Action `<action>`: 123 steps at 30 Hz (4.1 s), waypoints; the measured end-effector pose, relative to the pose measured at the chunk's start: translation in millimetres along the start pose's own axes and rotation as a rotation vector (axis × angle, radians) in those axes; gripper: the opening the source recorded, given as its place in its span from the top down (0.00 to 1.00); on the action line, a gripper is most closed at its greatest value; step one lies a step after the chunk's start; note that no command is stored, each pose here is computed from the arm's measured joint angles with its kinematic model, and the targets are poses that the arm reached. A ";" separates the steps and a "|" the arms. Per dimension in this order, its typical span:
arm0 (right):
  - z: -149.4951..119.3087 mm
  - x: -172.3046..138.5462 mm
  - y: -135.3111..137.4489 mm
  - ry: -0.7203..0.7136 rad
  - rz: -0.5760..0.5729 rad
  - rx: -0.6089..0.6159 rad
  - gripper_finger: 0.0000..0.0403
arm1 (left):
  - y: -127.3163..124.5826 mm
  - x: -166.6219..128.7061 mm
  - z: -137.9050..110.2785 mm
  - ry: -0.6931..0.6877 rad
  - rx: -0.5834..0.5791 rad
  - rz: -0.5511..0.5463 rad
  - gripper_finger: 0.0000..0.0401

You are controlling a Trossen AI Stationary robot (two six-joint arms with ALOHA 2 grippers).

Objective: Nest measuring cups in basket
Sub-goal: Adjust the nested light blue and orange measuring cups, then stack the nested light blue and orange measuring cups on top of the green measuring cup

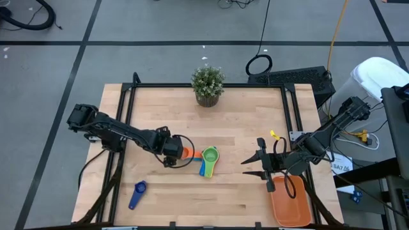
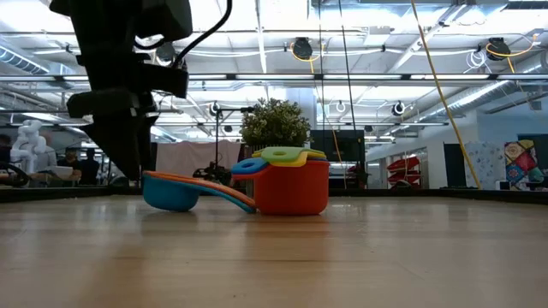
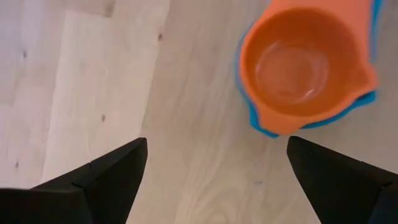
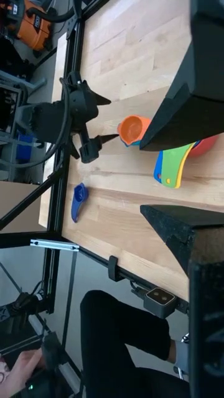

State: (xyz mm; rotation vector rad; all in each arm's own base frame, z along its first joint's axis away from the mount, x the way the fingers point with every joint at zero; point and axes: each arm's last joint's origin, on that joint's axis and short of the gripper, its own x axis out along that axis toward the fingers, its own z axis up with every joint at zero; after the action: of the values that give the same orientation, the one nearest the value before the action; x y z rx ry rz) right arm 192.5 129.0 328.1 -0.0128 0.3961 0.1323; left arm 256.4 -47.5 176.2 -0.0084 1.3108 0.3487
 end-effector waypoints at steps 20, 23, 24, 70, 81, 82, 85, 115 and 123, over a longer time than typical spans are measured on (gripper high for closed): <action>0.4 1.1 -2.4 0.000 -0.010 0.001 0.64 | 9.0 -48.2 -1.9 -0.097 -0.047 0.058 0.03; 1.4 1.3 -2.7 -0.008 -0.011 0.006 0.64 | 16.9 -53.3 9.4 -0.121 -0.057 0.046 0.03; 1.9 1.2 -2.5 -0.013 -0.009 0.009 0.64 | 19.8 -53.1 12.3 -0.118 -0.060 0.029 0.03; 0.3 2.4 -4.7 0.011 -0.001 0.030 0.64 | 22.2 8.1 39.1 0.061 -0.213 -0.153 0.03; -0.2 2.4 -4.9 0.016 -0.002 0.028 0.64 | 11.0 43.6 40.0 0.175 -0.159 -0.160 0.03; -0.2 2.4 -4.9 0.016 -0.003 0.028 0.64 | 10.7 44.3 40.0 0.177 -0.157 -0.162 0.03; -0.4 2.4 -4.9 0.018 -0.003 0.027 0.64 | 10.6 43.4 40.4 0.170 -0.158 -0.168 0.10; -0.4 2.4 -4.9 0.018 -0.004 0.050 0.64 | 27.0 18.7 29.8 0.215 -0.050 -0.212 0.96; 0.1 2.4 -5.3 0.012 -0.012 0.051 0.64 | 44.1 -33.7 31.2 -0.011 0.053 -0.214 0.96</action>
State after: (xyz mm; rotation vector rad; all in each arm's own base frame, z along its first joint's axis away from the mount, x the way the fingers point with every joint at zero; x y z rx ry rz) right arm 195.4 124.1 327.2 0.0340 0.4111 0.1106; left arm 267.4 -7.7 224.7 -0.1011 1.2945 0.1318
